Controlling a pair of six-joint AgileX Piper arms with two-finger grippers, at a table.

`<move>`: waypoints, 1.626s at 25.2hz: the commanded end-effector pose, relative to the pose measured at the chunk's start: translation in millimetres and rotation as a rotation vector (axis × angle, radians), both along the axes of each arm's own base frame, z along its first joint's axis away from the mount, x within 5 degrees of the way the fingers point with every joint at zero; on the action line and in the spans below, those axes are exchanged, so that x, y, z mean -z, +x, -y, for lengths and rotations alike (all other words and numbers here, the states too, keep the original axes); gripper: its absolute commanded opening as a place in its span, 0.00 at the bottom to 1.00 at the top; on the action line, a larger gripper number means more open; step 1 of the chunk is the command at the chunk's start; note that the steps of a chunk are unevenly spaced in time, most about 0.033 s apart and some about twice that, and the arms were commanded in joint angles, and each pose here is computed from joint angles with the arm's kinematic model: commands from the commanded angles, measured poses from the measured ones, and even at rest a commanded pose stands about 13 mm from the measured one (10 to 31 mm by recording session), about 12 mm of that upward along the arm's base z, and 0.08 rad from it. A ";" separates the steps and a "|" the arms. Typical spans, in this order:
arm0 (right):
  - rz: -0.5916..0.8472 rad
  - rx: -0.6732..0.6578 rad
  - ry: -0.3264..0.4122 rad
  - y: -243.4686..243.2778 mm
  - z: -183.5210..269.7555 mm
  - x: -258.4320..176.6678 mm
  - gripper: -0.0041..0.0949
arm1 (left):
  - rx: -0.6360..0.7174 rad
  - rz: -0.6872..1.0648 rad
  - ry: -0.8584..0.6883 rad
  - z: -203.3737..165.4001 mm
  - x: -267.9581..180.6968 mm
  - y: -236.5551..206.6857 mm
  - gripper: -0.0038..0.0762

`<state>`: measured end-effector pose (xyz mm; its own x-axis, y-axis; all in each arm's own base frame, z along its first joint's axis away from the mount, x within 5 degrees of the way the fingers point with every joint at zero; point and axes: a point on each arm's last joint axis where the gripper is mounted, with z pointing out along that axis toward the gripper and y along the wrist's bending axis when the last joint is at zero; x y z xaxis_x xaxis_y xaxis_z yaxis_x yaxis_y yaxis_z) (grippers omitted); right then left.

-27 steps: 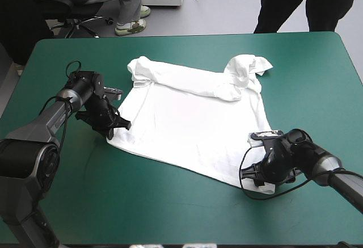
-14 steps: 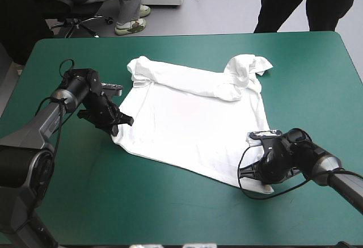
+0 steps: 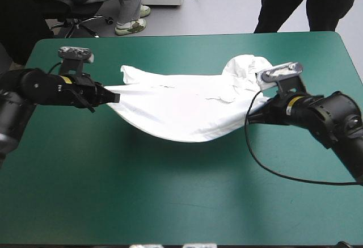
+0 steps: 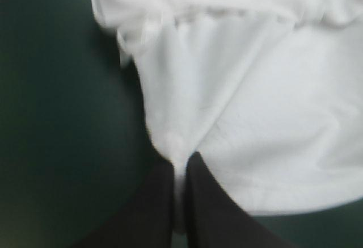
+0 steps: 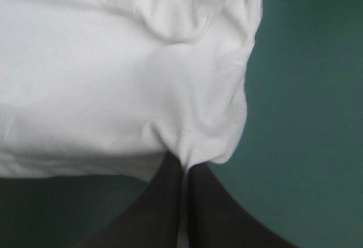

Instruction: Fold the cloth

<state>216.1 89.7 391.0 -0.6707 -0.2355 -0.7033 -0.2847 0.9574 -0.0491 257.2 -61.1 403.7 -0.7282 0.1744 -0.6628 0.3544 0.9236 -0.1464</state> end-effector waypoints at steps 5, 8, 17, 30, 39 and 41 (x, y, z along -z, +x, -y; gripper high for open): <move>0.507 0.010 0.012 -17.7 20.0 -120.5 0.02 | -0.078 0.631 -0.218 -10.9 -100.3 -70.3 0.03; 0.682 -0.012 0.006 -27.9 25.0 -155.0 0.02 | -0.075 0.785 -0.248 -14.1 -119.3 -89.4 0.03; 1.069 -0.053 0.006 -72.5 41.9 -232.0 0.02 | -0.047 1.154 -0.288 -22.3 -198.3 -142.6 0.03; 1.469 -0.134 0.062 -135.7 57.1 -291.7 0.02 | -0.029 1.582 -0.339 -35.2 -281.8 -225.0 0.03; 1.240 0.004 0.032 -49.0 32.6 -266.8 0.02 | -0.019 1.375 -0.328 -17.8 -264.1 -121.4 0.03; 1.294 0.025 -0.075 -12.7 17.6 -260.3 0.02 | -0.083 1.402 -0.322 -17.7 -260.1 -84.3 0.03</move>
